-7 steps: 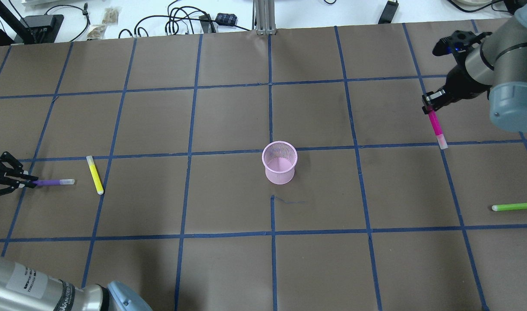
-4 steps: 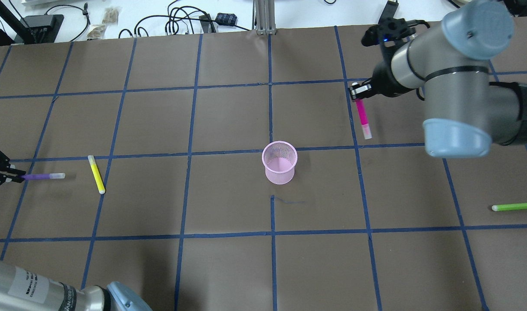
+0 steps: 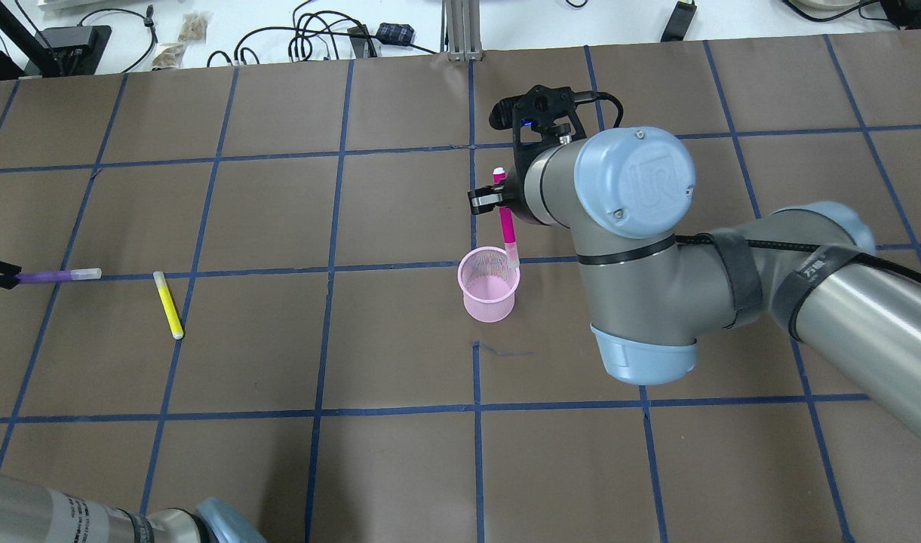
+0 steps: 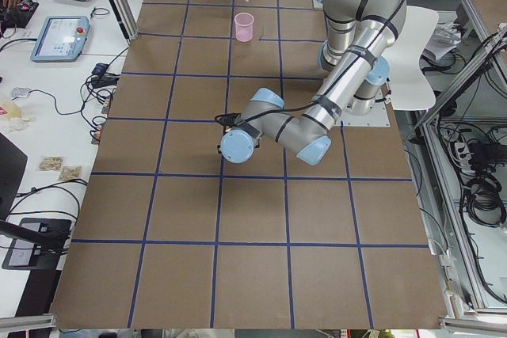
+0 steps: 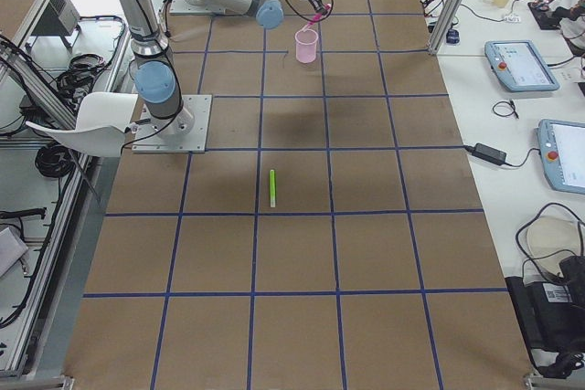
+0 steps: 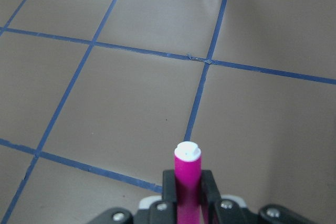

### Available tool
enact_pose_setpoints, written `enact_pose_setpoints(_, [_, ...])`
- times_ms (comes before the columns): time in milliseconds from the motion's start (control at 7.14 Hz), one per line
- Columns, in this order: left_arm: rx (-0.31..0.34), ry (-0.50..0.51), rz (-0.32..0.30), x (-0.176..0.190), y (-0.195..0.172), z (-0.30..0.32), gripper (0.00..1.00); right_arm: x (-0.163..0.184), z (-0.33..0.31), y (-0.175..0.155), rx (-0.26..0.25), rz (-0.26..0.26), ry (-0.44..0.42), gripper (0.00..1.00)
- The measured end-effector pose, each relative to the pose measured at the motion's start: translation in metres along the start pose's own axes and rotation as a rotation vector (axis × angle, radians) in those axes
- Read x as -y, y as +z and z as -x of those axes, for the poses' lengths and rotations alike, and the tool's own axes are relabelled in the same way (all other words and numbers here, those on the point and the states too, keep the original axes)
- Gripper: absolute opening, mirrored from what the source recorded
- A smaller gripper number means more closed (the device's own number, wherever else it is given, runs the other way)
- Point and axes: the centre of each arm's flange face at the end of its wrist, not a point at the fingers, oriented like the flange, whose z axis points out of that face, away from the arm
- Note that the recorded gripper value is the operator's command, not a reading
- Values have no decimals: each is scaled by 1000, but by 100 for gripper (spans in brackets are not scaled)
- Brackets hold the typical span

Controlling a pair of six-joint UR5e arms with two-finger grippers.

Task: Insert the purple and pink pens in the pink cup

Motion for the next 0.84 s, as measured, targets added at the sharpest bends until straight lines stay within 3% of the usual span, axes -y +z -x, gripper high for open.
enact_pose_setpoints(700, [-2, -96, 65, 166, -21, -8, 0, -25, 5, 49, -45, -38, 15, 2])
enact_pose_setpoints(840, [-1, -128, 78, 197, -20, -14, 0, -31, 4, 54, -47, -33, 41, 97])
